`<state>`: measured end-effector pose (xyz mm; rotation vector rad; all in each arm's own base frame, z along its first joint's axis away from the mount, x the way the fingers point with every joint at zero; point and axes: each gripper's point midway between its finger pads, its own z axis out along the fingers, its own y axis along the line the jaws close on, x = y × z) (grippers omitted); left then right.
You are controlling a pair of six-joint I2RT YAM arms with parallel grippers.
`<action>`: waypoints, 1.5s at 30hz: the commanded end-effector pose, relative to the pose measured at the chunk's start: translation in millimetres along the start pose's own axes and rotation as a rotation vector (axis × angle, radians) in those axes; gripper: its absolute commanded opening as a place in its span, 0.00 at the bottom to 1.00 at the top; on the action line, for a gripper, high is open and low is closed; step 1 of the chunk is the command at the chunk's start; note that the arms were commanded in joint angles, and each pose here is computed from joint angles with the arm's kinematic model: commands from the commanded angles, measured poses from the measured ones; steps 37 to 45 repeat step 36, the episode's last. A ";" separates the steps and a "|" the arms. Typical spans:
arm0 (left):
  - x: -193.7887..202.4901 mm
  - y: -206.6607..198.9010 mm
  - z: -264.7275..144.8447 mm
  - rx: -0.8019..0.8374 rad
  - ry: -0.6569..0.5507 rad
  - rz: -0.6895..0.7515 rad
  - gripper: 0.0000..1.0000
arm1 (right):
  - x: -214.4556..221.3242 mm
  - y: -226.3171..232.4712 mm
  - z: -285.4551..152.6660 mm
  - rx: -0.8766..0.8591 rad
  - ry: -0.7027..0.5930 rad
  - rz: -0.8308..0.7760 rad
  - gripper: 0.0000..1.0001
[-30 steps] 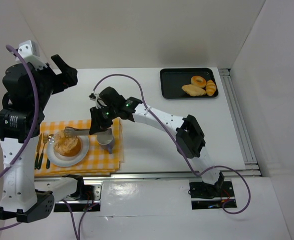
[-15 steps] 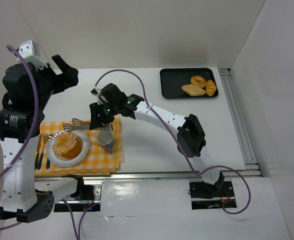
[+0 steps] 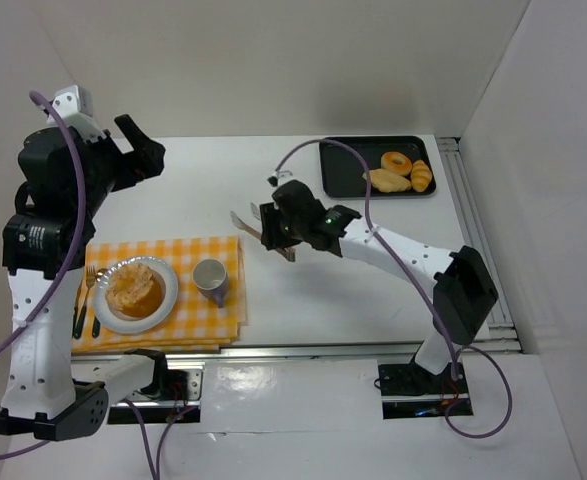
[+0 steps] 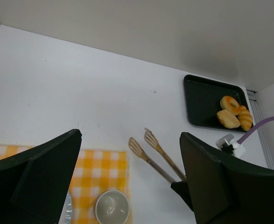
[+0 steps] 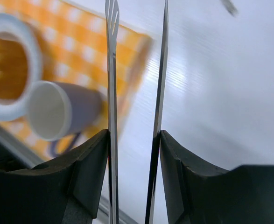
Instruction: Place the bread
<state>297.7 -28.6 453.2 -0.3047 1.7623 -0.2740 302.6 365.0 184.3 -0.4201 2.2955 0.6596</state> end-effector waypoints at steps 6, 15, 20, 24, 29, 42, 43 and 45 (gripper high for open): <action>13.1 -1.7 7.4 0.032 0.011 -0.014 1.00 | 51.5 -77.5 0.3 0.297 -0.065 -0.004 0.53; 31.4 2.4 19.2 0.024 0.061 -0.021 1.00 | 77.0 -94.1 -0.9 0.346 -0.018 -0.001 0.88; 38.9 3.4 23.2 0.027 0.078 -0.021 1.00 | 43.3 -91.9 -16.4 0.374 -0.074 0.015 0.96; 46.3 6.9 26.1 0.020 0.097 -0.001 1.00 | -11.1 -121.1 -54.0 0.494 -0.173 0.149 1.00; 53.2 9.5 28.7 0.013 0.114 0.000 1.00 | -33.0 -174.7 -96.2 0.626 -0.256 0.270 1.00; 58.4 8.4 29.6 0.027 0.130 0.008 1.00 | 7.6 -231.6 -119.9 0.718 -0.234 0.419 1.00; 58.4 8.4 29.6 0.027 0.130 0.008 1.00 | 7.6 -231.6 -119.9 0.718 -0.234 0.419 1.00; 58.4 8.4 29.6 0.027 0.130 0.008 1.00 | 7.6 -231.6 -119.9 0.718 -0.234 0.419 1.00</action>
